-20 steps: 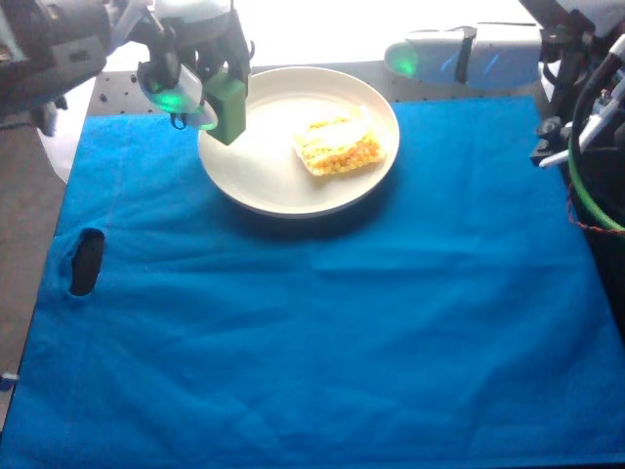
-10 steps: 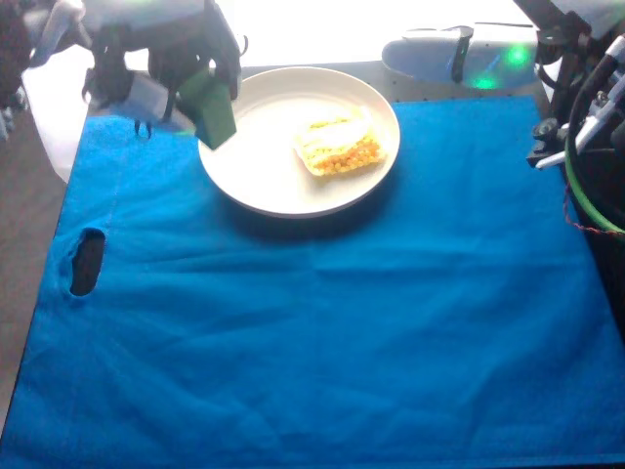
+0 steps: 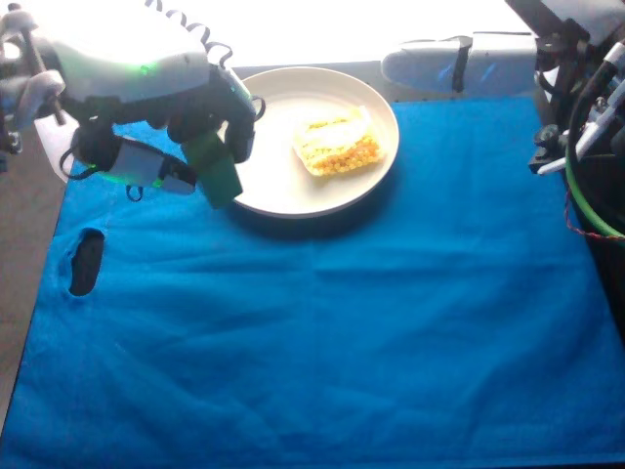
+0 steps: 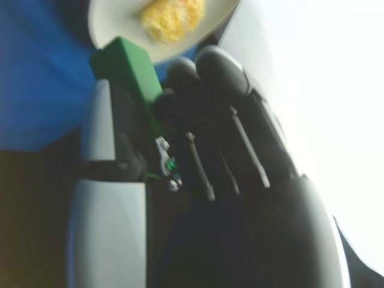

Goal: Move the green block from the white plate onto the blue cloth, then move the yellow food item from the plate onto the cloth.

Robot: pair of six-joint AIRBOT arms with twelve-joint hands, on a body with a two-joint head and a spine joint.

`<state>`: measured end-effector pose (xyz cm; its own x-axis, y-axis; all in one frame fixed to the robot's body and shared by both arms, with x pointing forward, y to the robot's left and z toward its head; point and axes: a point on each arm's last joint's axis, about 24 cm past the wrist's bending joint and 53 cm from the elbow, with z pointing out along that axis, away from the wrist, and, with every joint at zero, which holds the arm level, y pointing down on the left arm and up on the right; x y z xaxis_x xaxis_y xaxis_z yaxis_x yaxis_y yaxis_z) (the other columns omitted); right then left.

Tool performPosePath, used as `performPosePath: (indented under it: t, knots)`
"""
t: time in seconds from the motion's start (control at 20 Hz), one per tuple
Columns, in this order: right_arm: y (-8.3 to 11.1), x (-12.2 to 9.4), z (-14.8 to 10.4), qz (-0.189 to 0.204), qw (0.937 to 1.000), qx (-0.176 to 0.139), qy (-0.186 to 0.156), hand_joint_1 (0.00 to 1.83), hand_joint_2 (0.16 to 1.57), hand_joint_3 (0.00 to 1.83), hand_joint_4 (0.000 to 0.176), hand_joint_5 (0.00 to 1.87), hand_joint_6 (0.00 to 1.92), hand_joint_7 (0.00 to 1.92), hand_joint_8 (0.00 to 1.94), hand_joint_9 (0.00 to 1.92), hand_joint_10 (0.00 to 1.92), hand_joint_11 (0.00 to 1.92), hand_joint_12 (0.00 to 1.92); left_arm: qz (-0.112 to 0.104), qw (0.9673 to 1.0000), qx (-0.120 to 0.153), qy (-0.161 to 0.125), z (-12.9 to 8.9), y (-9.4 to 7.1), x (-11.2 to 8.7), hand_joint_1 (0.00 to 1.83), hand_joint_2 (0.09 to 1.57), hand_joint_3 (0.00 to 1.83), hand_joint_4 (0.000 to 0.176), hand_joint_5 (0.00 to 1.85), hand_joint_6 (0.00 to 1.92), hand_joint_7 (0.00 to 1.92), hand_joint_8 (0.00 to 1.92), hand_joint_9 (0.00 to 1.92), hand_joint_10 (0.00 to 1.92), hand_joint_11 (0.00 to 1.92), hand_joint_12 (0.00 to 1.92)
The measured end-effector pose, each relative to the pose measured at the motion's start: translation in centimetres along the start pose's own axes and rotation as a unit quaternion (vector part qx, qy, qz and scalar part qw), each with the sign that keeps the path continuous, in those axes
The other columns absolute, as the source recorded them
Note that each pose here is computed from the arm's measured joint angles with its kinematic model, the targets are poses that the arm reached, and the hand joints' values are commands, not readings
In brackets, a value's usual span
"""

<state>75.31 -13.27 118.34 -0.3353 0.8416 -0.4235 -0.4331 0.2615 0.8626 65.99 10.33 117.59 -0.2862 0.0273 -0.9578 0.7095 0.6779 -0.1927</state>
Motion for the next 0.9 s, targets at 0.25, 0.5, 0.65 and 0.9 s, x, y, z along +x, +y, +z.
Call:
performPosePath:
  t: [0.25, 0.5, 0.65, 0.9]
  knots:
    - [-0.6, 0.2, -0.2, -0.001, 1.0000, 0.008, 0.003, 0.51, 0.68, 0.00, 0.058, 0.19, 0.00, 0.33, 0.00, 0.25, 0.01, 0.00, 0.80, -0.019, 0.9991, 0.014, 0.035, -0.2, -0.3, 1.8, 1.28, 1.08, 0.00, 0.000, 1.06, 0.61, 1.08, 1.05, 1.07, 0.98, 0.86, 1.42]
    - [-0.7, 0.5, -0.2, 0.000, 1.0000, 0.008, 0.005, 0.53, 0.65, 0.01, 0.052, 0.19, 0.00, 0.33, 0.00, 0.27, 0.00, 0.00, 0.97, -0.021, 0.9978, 0.018, 0.060, 0.3, -0.6, 4.3, 1.26, 1.08, 0.00, 0.000, 1.01, 0.77, 1.11, 0.94, 1.10, 0.88, 0.87, 1.40]
    - [-0.7, 0.5, -0.2, 0.000, 1.0000, 0.008, 0.005, 0.50, 0.65, 0.00, 0.050, 0.22, 0.00, 0.34, 0.00, 0.29, 0.00, 0.00, 1.05, -0.024, 0.9973, 0.012, 0.069, 0.5, -0.2, 5.1, 1.28, 1.03, 0.00, 0.000, 1.16, 0.50, 1.20, 0.81, 1.20, 0.65, 0.96, 1.23]
    - [-0.7, 0.6, -0.2, 0.000, 1.0000, 0.008, 0.006, 0.51, 0.66, 0.00, 0.046, 0.20, 0.00, 0.31, 0.00, 0.27, 0.00, 0.00, 1.01, -0.024, 0.9966, 0.015, 0.077, 0.9, -0.4, 6.0, 1.29, 1.05, 0.00, 0.000, 1.14, 0.49, 1.15, 0.91, 1.14, 0.76, 0.89, 1.36]
